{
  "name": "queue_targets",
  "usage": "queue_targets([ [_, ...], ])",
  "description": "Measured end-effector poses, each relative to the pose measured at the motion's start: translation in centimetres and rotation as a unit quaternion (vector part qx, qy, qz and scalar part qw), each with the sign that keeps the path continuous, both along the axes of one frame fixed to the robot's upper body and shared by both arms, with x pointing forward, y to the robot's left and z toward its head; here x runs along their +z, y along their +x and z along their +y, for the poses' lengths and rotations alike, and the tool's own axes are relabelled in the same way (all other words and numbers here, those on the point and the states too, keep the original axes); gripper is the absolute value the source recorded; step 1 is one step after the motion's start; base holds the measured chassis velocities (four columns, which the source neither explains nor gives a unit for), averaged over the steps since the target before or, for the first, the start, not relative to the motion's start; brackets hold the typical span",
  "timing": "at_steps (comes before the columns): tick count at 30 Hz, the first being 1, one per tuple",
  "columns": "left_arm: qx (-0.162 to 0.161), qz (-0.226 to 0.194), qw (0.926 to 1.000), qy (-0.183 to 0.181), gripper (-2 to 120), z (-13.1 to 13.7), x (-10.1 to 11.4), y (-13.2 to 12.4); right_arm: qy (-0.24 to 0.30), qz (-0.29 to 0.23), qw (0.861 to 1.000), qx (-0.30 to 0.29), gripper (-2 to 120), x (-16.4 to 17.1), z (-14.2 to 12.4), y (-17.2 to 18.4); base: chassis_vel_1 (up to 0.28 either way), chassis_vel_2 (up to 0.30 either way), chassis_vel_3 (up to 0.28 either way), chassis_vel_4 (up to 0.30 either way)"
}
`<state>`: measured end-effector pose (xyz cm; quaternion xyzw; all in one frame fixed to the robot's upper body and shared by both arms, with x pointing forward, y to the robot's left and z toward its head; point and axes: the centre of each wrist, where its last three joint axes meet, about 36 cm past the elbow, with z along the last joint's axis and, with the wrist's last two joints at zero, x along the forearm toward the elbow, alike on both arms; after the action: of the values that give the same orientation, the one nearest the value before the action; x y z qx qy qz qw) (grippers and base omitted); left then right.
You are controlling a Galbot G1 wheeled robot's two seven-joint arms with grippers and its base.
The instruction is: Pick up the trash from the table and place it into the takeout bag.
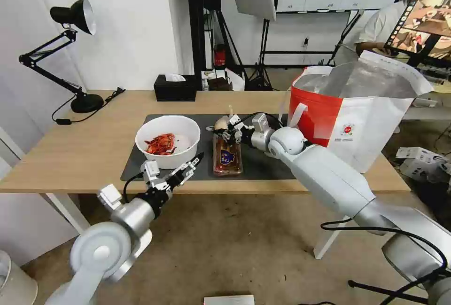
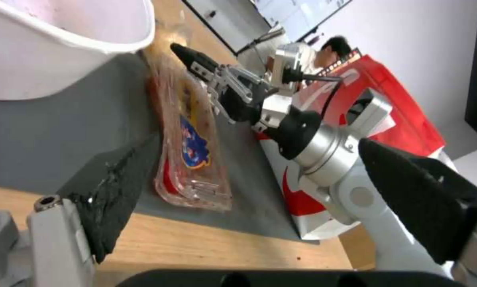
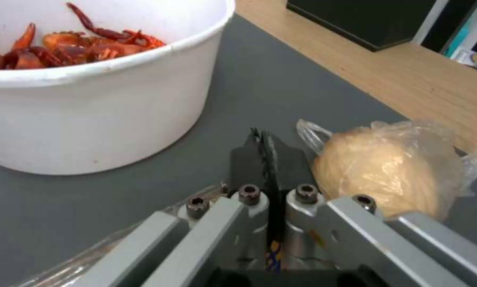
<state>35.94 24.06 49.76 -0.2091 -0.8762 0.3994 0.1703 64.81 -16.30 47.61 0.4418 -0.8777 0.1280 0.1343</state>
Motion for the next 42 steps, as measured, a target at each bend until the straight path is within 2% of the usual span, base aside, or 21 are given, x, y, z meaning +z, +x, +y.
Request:
queue_targets([
  [15, -0.010, 0.025, 0.9995, 0.016, 100, -2.7, -2.0, 3.9, -0.007, 0.005, 1.000, -0.006, 0, -1.1, -1.4, -0.5, 0.000, 0.000, 0.000, 0.000],
  [42, -0.006, 0.065, 0.9961, 0.059, 100, -5.3, -3.9, 7.3, -0.002, 0.008, 1.000, -0.007, 0, -1.5, -2.0, -1.1, 0.000, 0.000, 0.000, 0.000],
])
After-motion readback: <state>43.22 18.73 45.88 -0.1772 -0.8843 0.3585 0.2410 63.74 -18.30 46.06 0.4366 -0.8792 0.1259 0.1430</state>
